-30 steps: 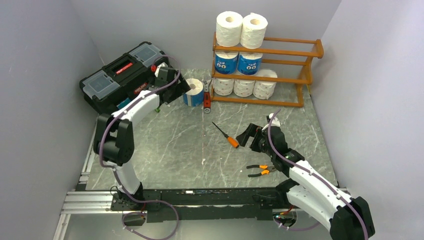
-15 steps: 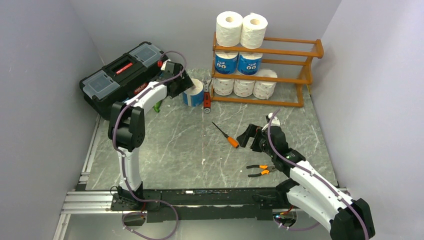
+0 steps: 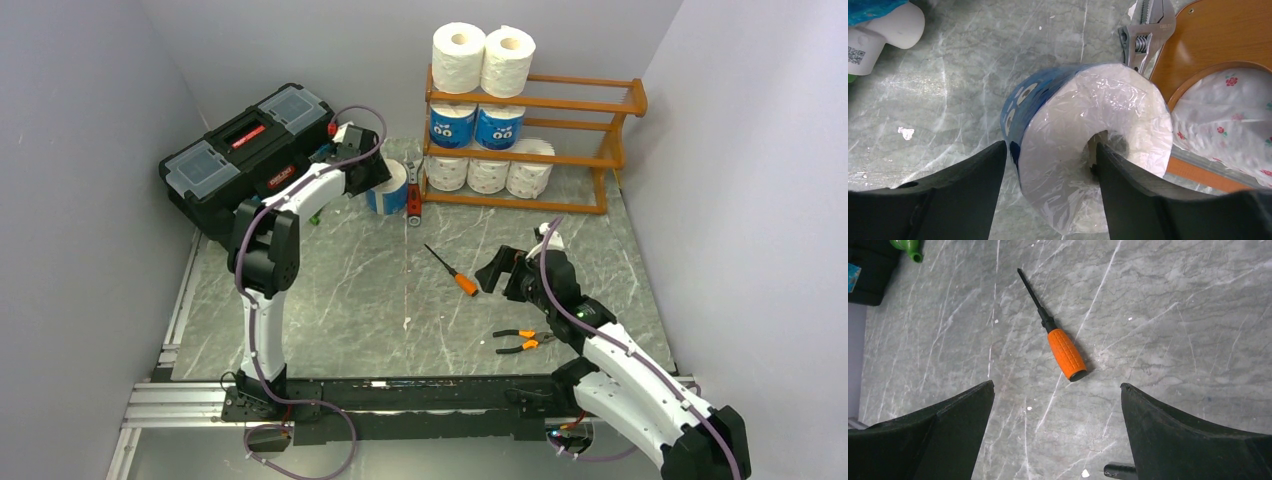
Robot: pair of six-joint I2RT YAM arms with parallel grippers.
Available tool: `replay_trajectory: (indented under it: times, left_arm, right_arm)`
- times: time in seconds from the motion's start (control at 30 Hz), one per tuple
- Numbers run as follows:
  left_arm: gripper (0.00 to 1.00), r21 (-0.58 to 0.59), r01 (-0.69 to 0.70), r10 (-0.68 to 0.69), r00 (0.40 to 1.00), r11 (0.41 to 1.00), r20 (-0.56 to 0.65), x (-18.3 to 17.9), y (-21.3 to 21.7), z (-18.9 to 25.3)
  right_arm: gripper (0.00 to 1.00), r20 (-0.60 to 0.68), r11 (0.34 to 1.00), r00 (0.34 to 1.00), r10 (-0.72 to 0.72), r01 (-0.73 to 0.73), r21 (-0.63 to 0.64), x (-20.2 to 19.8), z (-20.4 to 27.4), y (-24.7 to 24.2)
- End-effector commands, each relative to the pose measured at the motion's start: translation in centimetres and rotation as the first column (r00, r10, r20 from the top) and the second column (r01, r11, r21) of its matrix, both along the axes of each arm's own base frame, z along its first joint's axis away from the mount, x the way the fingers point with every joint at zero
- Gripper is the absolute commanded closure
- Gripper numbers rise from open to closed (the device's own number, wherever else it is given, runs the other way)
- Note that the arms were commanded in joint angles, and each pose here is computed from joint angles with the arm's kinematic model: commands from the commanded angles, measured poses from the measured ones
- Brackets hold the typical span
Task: Place and organize the paper towels onto the shelf
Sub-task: Move the paper towel to the center of the board.
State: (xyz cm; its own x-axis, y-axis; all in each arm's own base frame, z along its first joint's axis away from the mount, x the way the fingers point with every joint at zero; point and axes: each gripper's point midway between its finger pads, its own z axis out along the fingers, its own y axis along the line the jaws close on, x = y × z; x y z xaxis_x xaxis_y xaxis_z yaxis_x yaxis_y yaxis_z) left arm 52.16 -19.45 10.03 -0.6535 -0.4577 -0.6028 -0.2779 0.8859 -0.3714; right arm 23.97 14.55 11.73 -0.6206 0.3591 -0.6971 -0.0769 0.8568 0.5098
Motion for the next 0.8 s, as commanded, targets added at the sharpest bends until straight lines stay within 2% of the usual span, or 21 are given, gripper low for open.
replay_trajectory:
  times: [0.0,0.1,0.2,0.3,0.47,0.57,0.7,0.77]
  left_arm:
    - [0.33,0.033,0.028,-0.028,1.000,0.999,0.010,-0.5,-0.4,0.5]
    - [0.44,0.026,0.038,-0.038,0.999,0.999,0.013,-0.9,-0.6,0.6]
    - [0.60,0.021,0.038,-0.039,0.999,0.999,0.007,-1.4,-0.5,0.8]
    - [0.67,0.010,0.037,-0.037,0.999,0.999,0.033,-2.3,-0.1,1.9]
    - [0.69,0.022,0.038,-0.039,0.999,0.999,0.034,-4.9,1.0,4.1]
    - [0.68,0.007,0.087,-0.087,0.995,0.996,0.055,-7.4,1.0,5.6]
    - [0.65,0.014,0.299,-0.300,0.952,0.954,0.062,-11.5,-0.2,7.1]
    - [0.62,0.013,0.468,-0.467,0.880,0.884,0.085,-13.8,-1.4,8.6]
  right_arm:
    - [0.01,0.058,1.000,0.998,-0.013,0.014,-0.003,0.7,2.6,-0.3]
    - [0.01,0.073,1.000,0.997,-0.025,0.026,-0.007,0.8,3.0,-0.5]
    - [0.01,0.077,0.999,0.996,-0.037,0.038,-0.016,0.9,3.0,-0.8]
    - [0.01,0.078,0.999,0.996,-0.043,0.045,-0.017,0.9,3.1,-0.9]
    - [0.01,0.099,0.998,0.994,-0.057,0.059,-0.017,1.1,3.8,-1.2]
    - [0.01,0.105,0.997,0.992,-0.068,0.071,-0.020,1.1,4.0,-1.4]
    - [0.01,0.108,0.996,0.991,-0.082,0.084,-0.018,1.2,4.1,-1.7]
    - [0.01,0.117,0.996,0.990,-0.084,0.087,-0.020,1.3,4.5,-1.7]
